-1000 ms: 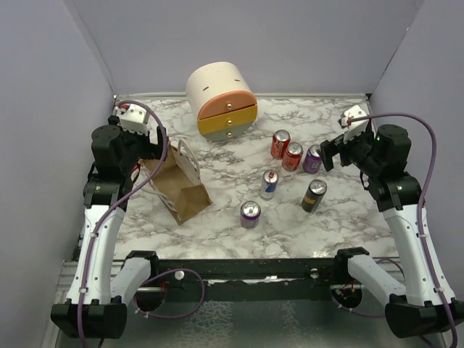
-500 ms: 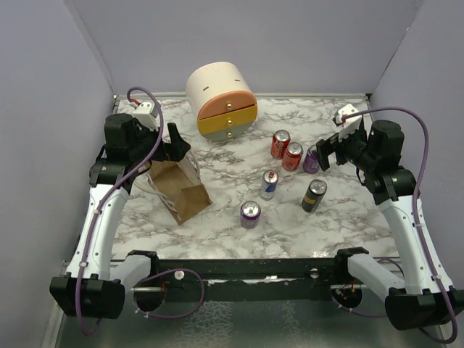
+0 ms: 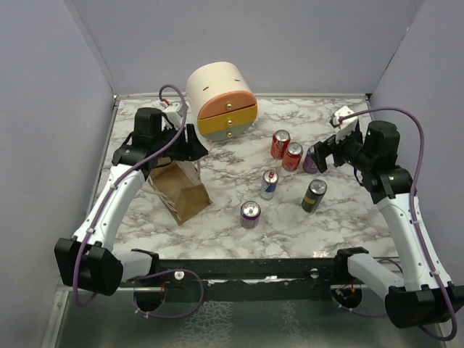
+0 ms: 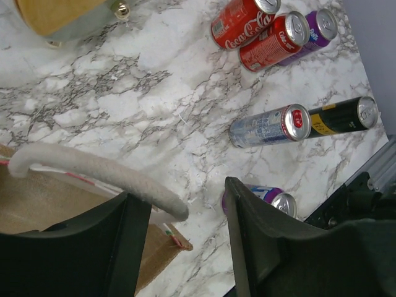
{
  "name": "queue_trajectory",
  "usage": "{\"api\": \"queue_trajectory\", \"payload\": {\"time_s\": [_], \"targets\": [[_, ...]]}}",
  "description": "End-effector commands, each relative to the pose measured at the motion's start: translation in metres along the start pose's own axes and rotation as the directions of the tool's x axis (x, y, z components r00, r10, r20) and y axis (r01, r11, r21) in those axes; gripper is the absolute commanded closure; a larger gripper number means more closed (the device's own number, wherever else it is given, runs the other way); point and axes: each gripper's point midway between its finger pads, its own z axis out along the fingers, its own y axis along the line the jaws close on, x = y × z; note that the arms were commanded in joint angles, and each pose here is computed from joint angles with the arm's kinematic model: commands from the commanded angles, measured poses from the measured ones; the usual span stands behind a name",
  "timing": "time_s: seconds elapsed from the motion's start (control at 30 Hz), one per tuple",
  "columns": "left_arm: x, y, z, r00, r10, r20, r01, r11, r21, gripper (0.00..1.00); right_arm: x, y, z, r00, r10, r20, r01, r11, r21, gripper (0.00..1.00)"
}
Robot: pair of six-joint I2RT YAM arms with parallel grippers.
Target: Place the beverage into the canvas bag
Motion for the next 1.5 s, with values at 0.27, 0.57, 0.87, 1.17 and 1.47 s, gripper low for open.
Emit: {"api": "queue_trajectory", "payload": {"time_s": [0.27,0.57,0.87,1.17,1.47], "targets": [[-0.004,-0.068,0.029,0.954,0.285,-0.089,-0.261,0.942,0.213,0.86,0.012,0.013,0.004,1.000,-0.005,0.014,0.006,0.999,-0.044,0.00],[0.042,-0.095,0.051,0.842,0.495,-0.214,-0.434,0.858,0.276,0.87,0.030,0.050,0.006,0.999,-0.052,-0.005,0.049,0.964,-0.262,0.00],[0.052,-0.110,0.048,0.797,0.571,-0.197,-0.500,0.807,0.314,0.70,0.041,0.080,0.015,0.996,-0.086,0.016,0.084,0.895,-0.438,0.00],[0.038,-0.125,0.008,0.742,0.663,-0.095,-0.597,0.720,0.354,0.09,0.053,0.103,0.050,0.988,-0.148,0.031,0.143,0.845,-0.515,0.00],[0.010,-0.107,-0.025,0.761,0.649,-0.022,-0.619,0.735,0.278,0.01,0.077,0.147,0.091,0.972,-0.234,-0.014,0.179,0.780,-0.599,0.00]]}}
